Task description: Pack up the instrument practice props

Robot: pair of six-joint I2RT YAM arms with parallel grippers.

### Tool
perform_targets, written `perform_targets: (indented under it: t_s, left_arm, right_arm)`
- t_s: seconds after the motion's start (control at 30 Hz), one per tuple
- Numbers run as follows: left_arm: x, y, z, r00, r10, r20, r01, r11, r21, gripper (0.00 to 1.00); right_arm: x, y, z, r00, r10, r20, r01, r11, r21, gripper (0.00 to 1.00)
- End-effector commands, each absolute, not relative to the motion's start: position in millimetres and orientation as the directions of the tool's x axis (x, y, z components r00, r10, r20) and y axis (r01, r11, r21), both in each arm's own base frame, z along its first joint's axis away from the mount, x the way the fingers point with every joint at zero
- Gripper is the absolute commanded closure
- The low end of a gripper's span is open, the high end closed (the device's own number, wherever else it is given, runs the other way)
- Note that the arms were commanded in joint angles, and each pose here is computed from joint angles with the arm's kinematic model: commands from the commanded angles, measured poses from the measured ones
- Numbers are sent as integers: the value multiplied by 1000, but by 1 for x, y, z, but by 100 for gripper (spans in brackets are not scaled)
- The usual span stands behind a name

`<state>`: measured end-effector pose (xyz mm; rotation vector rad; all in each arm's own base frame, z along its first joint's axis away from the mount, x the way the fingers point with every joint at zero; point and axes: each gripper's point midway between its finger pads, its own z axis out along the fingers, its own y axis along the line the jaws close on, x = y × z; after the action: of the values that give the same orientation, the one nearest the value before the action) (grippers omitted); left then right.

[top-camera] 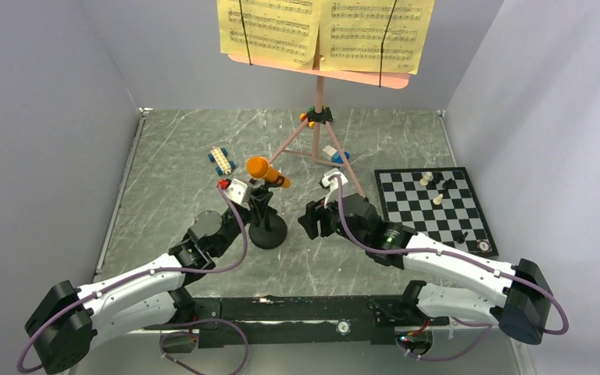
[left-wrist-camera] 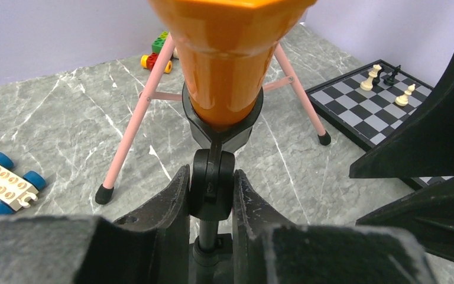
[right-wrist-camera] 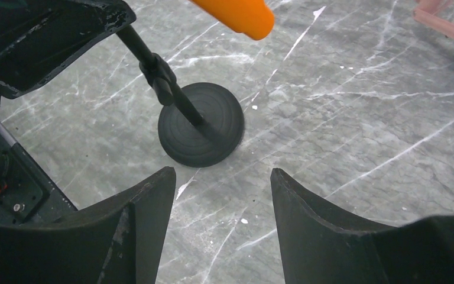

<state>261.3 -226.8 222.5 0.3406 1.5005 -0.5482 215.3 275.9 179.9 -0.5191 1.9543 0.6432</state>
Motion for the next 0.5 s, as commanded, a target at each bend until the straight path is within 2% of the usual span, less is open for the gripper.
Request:
perform_targets:
  t_s: [0.0,0.47]
  left_arm:
    - [256,-233,210,-59,-177,-982,566,804,-179,100]
    - [237,-233,129,-211,-68,-975,550,817,-176,100]
  right_arm:
    - [218,290,201,-354,-7,-935,-653,717,242,35]
    - [231,303,268,-18,100,-995,-752,655,80,30]
